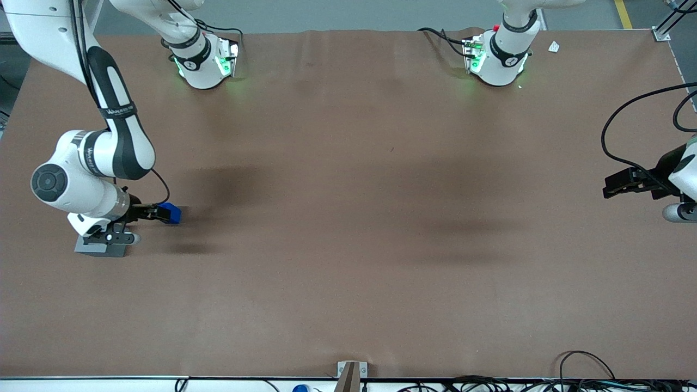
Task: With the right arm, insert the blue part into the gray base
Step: 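Close the right gripper on the blue block and lift it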
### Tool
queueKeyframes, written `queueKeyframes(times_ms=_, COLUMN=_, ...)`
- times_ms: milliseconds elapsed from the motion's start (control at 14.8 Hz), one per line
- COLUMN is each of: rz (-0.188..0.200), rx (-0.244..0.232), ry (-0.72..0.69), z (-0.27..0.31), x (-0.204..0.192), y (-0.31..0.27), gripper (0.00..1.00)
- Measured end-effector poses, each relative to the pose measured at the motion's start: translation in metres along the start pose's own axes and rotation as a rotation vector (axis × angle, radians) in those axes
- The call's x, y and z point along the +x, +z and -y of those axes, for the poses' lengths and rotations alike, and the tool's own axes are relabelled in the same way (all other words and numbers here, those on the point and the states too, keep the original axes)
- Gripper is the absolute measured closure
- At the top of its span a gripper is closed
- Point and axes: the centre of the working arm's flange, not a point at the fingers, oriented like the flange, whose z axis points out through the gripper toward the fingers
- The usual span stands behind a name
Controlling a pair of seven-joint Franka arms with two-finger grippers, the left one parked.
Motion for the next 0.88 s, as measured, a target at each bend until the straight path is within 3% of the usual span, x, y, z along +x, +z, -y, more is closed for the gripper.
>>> queueKeyframes(times_ms=338, rz=0.04, rx=0.0, ry=-0.006, z=0.004, x=-0.013, y=0.019, gripper=0.0)
queueKeyframes(times_ms=878, rz=0.026, rx=-0.003, ry=-0.004, z=0.003, x=-0.02, y=0.03, gripper=0.03)
